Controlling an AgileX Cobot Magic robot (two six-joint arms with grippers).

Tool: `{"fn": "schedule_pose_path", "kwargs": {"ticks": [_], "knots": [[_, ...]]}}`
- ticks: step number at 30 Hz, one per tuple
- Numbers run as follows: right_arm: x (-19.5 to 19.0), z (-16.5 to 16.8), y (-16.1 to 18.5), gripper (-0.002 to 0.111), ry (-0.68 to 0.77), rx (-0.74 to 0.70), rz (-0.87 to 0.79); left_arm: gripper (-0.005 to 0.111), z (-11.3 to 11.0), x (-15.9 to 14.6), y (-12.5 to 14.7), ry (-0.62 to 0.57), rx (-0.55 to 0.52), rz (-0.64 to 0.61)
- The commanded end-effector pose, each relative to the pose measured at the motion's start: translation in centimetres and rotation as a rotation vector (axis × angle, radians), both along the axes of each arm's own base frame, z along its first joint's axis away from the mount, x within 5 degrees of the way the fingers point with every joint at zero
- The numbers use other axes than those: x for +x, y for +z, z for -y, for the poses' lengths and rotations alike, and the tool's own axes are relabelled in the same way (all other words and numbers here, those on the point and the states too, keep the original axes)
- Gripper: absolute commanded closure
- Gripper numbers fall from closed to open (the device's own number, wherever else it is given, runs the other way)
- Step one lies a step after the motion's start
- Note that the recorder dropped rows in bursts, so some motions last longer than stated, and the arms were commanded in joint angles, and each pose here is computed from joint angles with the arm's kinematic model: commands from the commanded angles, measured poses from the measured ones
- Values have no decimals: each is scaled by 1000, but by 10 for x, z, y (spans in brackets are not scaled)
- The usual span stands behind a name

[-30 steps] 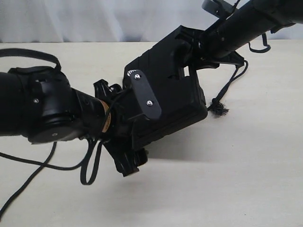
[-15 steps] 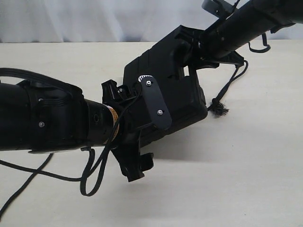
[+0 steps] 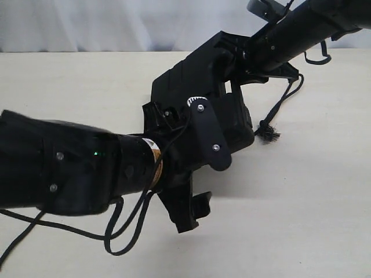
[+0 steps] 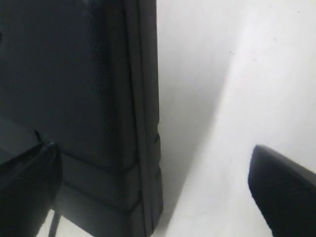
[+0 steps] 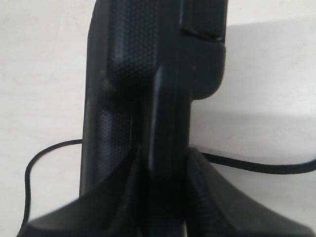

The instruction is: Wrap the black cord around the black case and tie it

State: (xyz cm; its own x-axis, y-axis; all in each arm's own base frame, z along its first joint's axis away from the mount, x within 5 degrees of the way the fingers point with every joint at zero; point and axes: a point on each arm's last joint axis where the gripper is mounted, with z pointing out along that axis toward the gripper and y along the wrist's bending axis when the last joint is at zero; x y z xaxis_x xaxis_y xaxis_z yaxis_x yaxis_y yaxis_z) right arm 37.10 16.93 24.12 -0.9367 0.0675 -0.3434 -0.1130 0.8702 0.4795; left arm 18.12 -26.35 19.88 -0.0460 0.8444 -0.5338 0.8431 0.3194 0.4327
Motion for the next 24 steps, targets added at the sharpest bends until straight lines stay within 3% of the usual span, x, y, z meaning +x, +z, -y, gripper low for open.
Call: {"fn": "schedule_pose_path", "kwargs": {"ticks": [1, 4, 6, 11, 19, 24], "knots": [[2, -1, 16, 104, -22, 43, 62, 11, 2, 4, 8, 80, -45, 168], [2, -1, 16, 104, -22, 43, 62, 11, -2, -2, -1, 160, -116, 223], [2, -1, 16, 104, -21, 42, 70, 11, -5, -3, -11, 200, -49, 289], [3, -1, 16, 104, -25, 47, 72, 11, 5, -6, -35, 150, -8, 212], [2, -1, 16, 104, -23, 46, 69, 11, 22, 2, -26, 192, -93, 196], [2, -1, 16, 104, -20, 45, 64, 11, 24, 16, -39, 216, -68, 173]]}}
